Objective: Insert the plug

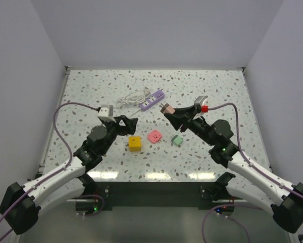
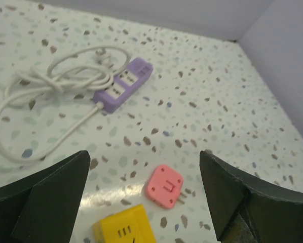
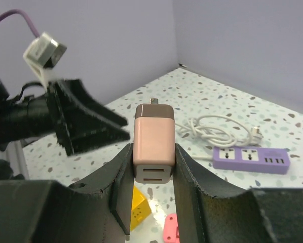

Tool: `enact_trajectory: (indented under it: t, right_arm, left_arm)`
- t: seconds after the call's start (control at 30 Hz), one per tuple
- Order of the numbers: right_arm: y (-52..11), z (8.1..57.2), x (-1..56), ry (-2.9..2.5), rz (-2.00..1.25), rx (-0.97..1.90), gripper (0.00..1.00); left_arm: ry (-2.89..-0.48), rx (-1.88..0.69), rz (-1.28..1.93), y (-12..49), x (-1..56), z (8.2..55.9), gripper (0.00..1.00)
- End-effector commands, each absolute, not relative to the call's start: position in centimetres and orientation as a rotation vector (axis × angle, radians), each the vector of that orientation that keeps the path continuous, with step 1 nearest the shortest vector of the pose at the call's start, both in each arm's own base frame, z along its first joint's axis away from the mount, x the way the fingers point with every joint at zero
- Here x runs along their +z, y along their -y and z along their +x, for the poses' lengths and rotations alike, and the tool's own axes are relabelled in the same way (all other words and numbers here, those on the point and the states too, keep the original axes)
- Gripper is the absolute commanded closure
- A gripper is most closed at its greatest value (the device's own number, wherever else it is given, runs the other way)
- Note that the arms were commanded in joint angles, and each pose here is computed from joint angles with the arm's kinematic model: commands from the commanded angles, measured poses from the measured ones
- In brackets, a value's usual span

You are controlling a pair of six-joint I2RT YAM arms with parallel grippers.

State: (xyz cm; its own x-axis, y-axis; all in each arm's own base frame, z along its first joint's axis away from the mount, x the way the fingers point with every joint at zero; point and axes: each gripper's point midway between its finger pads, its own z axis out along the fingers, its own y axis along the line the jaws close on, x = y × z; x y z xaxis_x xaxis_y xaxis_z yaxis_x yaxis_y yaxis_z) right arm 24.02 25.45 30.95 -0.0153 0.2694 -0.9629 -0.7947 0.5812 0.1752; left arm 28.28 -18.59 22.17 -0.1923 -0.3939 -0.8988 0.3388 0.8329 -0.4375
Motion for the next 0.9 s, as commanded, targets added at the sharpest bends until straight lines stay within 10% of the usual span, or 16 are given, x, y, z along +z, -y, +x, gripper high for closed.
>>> enact_trajectory:
  t: [0.0, 0.87]
  right_arm:
    - [-24.2, 25.7, 32.1, -1.374, -0.455, 0.783, 1.0]
    - [-23.9, 26.5, 30.5, -1.47, -0.434, 0.745, 1.0]
  left_arm:
    - [-1.825, -0.414, -0.102, 15.8, 16.9, 27.0, 0.05]
    - [-2.153, -0.156, 0.224, 20.9, 9.3, 24.0, 0.04]
